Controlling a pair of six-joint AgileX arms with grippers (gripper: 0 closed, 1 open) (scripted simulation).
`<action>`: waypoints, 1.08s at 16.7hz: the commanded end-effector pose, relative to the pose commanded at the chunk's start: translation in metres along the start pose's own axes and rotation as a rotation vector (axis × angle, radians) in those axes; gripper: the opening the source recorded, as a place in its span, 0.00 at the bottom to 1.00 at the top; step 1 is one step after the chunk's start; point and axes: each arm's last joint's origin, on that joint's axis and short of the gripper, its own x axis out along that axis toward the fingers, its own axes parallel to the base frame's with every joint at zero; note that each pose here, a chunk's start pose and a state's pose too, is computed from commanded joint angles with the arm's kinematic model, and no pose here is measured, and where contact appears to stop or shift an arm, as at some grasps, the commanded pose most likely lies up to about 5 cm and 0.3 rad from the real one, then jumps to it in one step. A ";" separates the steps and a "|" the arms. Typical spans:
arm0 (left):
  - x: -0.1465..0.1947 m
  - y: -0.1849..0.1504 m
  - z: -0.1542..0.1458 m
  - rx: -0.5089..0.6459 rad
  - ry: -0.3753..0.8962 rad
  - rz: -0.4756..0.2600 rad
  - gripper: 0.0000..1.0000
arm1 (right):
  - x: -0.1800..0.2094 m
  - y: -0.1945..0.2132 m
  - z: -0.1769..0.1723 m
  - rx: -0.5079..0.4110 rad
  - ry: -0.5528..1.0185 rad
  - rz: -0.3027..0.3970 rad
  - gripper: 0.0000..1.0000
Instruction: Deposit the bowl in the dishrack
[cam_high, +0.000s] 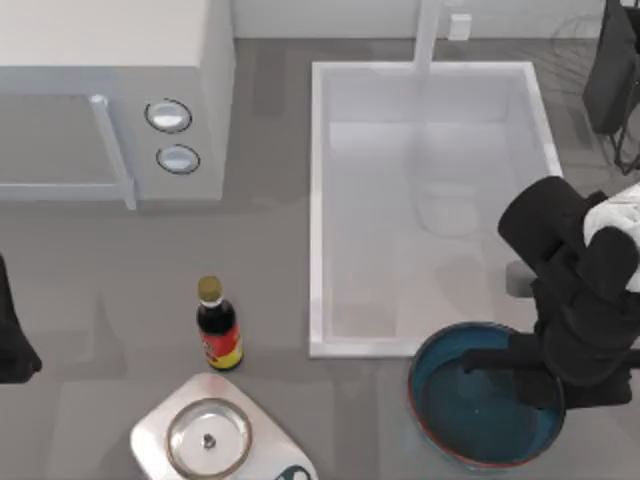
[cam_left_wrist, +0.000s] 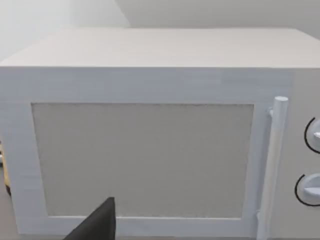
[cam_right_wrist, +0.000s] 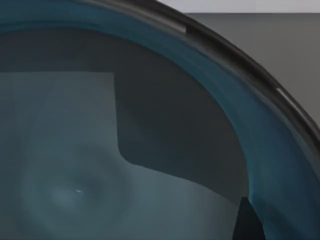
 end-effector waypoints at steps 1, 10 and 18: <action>0.000 0.000 0.000 0.000 0.000 0.000 1.00 | -0.001 0.000 0.000 0.000 -0.001 0.001 0.00; 0.000 0.000 0.000 0.000 0.000 0.000 1.00 | -0.087 0.014 0.019 -0.004 0.016 -0.011 0.00; 0.000 0.000 0.000 0.000 0.000 0.000 1.00 | -0.198 0.001 0.001 -0.001 0.001 -0.001 0.00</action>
